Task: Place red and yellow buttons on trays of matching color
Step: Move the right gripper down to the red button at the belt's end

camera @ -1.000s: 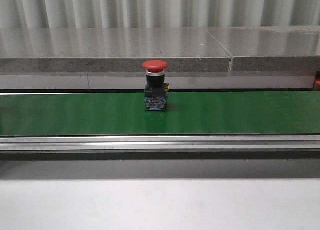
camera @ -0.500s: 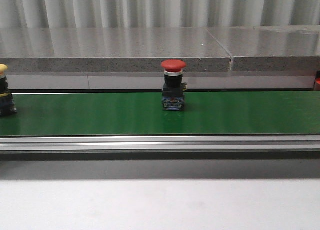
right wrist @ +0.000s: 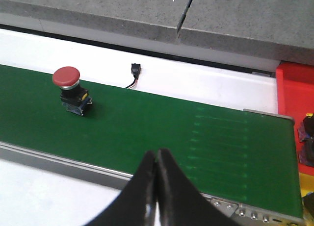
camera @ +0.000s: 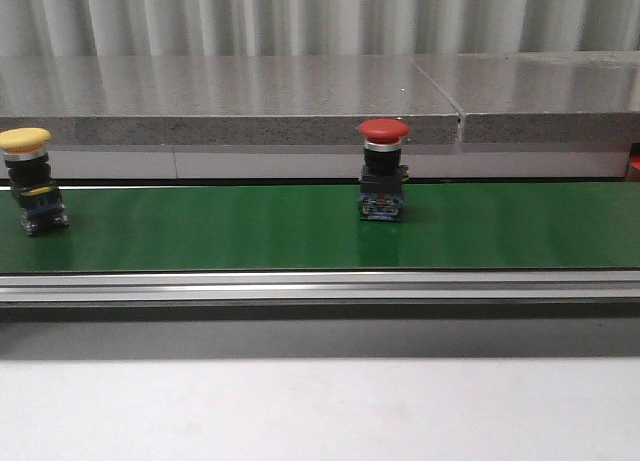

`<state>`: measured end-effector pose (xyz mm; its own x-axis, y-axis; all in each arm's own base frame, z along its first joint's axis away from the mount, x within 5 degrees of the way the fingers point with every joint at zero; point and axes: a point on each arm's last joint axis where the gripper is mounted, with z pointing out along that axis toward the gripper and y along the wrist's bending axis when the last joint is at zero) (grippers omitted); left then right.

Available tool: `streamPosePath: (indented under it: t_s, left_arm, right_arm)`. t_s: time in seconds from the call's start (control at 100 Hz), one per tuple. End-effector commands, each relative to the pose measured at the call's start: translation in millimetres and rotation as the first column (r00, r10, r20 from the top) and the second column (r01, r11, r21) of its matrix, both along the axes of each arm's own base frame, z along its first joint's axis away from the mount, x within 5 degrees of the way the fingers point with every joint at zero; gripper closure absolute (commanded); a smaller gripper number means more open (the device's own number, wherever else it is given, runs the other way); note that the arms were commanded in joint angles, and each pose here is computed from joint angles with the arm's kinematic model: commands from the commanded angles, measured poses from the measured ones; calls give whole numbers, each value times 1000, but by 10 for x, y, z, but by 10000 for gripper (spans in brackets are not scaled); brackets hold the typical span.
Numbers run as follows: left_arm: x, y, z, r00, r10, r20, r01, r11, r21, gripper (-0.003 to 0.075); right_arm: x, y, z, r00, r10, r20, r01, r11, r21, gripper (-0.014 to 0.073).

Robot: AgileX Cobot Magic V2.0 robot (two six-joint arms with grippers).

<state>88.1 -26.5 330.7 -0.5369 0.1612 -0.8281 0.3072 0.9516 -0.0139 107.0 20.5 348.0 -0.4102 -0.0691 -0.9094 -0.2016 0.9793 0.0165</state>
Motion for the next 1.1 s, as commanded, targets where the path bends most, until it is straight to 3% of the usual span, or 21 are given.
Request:
streamPosePath:
  t_s: [0.0,0.13,0.27,0.39,0.57,0.75,1.09]
  left_arm:
    - [33,-20,136,996,0,92,3,999,-39,741]
    - [33,-20,136,996,0,92,3,999,-39,741]
    - [33,-20,136,996,0,92,3,999,-39,741]
    - [33,-20,136,996,0,92,3,999,-39,741]
    - [33,-20,136,996,0,92,3,999,-39,741]
    - [33,-20,136,996,0,92,3,999,-39,741]
    - [33,-20,136,996,0,92,3,999,-39,741]
  right_arm:
    - [225,51,248,998,16,56,-16,1000,5,545]
    - [502,153,335,998,58,-36,-58,998,-8,367]
    - [812,278,393,989,95,-116,-98,995,-17,89]
    - [1065,389,394,975,122,-186,-129,991,-25,-49]
    - [1426,546,330,931,151,-332,-169,985,-26,-59]
    - [1753,666,168,857,157,-491,-201,979,-37,-59]
    - [2222,796,-32,799,161,-580,-235,970,-54,-59]
